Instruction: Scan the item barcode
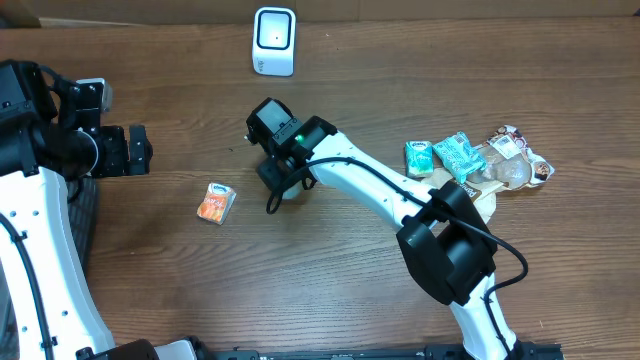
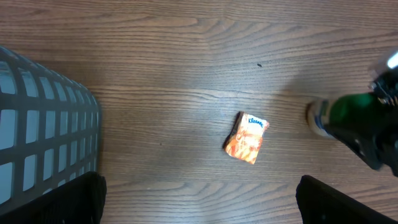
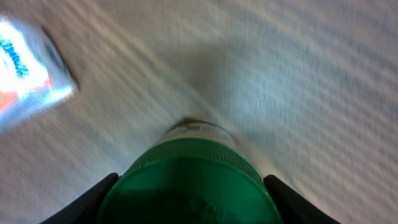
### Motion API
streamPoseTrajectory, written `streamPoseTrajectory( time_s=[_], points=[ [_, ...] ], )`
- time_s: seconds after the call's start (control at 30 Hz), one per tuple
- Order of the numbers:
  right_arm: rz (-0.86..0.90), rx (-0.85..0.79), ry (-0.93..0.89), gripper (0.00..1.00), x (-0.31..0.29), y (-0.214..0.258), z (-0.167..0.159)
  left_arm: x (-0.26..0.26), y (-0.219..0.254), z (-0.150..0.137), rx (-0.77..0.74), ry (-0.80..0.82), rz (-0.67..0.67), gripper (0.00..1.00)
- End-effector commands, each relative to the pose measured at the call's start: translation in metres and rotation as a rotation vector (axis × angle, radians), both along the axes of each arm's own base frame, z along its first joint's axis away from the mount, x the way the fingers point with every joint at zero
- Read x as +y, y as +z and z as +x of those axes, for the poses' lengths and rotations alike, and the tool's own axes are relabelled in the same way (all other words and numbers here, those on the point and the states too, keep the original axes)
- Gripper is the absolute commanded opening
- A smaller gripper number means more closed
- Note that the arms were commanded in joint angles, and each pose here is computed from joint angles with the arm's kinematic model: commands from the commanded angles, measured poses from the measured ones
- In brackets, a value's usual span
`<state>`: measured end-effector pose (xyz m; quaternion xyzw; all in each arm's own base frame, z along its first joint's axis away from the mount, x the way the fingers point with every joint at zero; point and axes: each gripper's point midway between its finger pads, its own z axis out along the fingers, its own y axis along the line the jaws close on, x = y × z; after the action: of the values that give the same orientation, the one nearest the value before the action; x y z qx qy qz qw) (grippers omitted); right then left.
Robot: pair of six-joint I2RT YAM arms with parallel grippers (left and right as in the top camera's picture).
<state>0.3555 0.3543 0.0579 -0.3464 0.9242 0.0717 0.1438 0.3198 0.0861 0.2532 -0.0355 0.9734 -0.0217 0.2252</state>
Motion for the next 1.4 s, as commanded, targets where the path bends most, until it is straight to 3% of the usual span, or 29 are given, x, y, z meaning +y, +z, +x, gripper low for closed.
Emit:
streamPoseTrajectory(
  time_s=[0.0,0.33,0.6,0.87,1.3,1.37],
  points=[
    [0.052,-0.089,0.063,0.58,0.001,0.058,0.003,0.003,0.002,0.002,-0.008,-0.017,0.019,1.0],
    [-0.065,-0.082,0.306,0.59,-0.023,0.068,-0.022,0.003,0.002,0.002,-0.008,-0.017,0.019,1.0],
    [-0.066,-0.142,0.833,0.59,-0.01,0.055,-0.04,0.003,0.002,0.002,-0.008,-0.017,0.019,1.0],
    [-0.09,-0.216,1.155,0.59,-0.007,0.044,-0.04,0.003,0.002,0.002,-0.008,-0.017,0.019,1.0],
    [-0.113,-0.17,1.226,0.75,-0.011,0.019,-0.042,0.003,0.002,0.002,-0.008,-0.016,0.019,1.0],
    [-0.113,-0.161,1.222,0.87,-0.012,0.019,-0.043,0.003,0.002,0.002,-0.007,-0.016,0.019,1.0]
  ],
)
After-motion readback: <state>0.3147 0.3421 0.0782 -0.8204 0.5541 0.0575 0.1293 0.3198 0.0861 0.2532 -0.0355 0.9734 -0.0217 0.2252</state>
